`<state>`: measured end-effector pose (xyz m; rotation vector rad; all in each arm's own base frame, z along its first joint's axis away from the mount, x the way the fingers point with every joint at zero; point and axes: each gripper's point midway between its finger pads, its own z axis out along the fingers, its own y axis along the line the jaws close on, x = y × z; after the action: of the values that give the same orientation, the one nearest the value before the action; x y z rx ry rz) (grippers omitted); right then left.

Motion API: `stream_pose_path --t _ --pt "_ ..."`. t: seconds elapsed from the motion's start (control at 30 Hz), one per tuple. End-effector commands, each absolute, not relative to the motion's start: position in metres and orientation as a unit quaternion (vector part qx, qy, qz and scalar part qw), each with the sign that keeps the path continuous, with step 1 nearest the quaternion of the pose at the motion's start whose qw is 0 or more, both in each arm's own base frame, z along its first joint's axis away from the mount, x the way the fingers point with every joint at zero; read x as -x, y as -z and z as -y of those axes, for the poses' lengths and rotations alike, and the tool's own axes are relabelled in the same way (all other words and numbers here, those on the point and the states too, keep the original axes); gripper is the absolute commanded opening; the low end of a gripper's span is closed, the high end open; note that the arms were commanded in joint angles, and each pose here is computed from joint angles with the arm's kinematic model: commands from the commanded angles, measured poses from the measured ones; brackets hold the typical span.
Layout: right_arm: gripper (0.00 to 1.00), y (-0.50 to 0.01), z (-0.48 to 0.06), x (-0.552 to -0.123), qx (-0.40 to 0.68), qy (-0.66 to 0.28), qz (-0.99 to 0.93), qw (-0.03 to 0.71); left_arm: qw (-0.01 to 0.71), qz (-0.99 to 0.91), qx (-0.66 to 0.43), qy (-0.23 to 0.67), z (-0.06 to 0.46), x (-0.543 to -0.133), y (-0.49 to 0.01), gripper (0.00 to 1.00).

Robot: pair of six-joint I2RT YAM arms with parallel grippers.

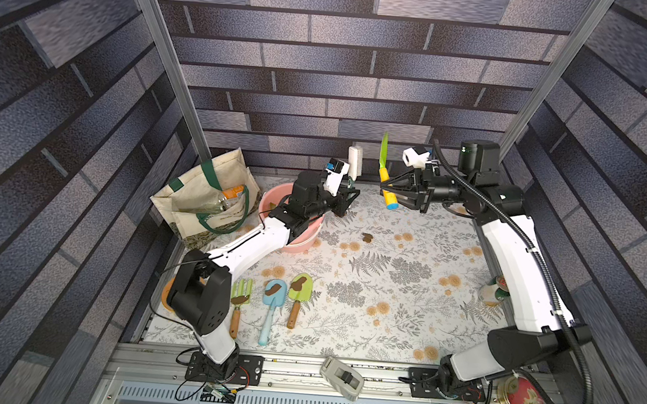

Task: Brush the soil off the hand trowel and place it into the bucket
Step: Brush off the soil from the hand trowel, then place the hand trowel in the bucket.

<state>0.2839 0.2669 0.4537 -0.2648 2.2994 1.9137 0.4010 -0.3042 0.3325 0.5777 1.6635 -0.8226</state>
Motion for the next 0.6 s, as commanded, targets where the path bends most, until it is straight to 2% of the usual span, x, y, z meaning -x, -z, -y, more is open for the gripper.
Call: stream_pose_path --t 0.0,0.27,0.33,0.57 --pt "0.05 -0.441 -0.289 -0.296 0.131 -0.607 -0.778 0.097 0.614 -0.7 -0.219 0.292 0.264 -0.376 -0.359 0.0" --pt "0.03 -0.382 -0.357 -0.354 0.185 -0.509 -0.824 0.168 0.644 -0.739 -0.114 0.163 0.152 -0.324 -0.347 0.0" --pt "0.03 -0.348 -0.382 -0.375 0.185 -0.484 -0.838 0.171 0.653 -0.74 -0.087 0.139 0.126 -0.312 -0.35 0.0" --pt "0.03 -0.273 -0.448 -0.397 0.244 -0.384 -0.86 0.23 0.659 -0.743 -0.025 0.115 0.08 -0.288 -0.343 0.0"
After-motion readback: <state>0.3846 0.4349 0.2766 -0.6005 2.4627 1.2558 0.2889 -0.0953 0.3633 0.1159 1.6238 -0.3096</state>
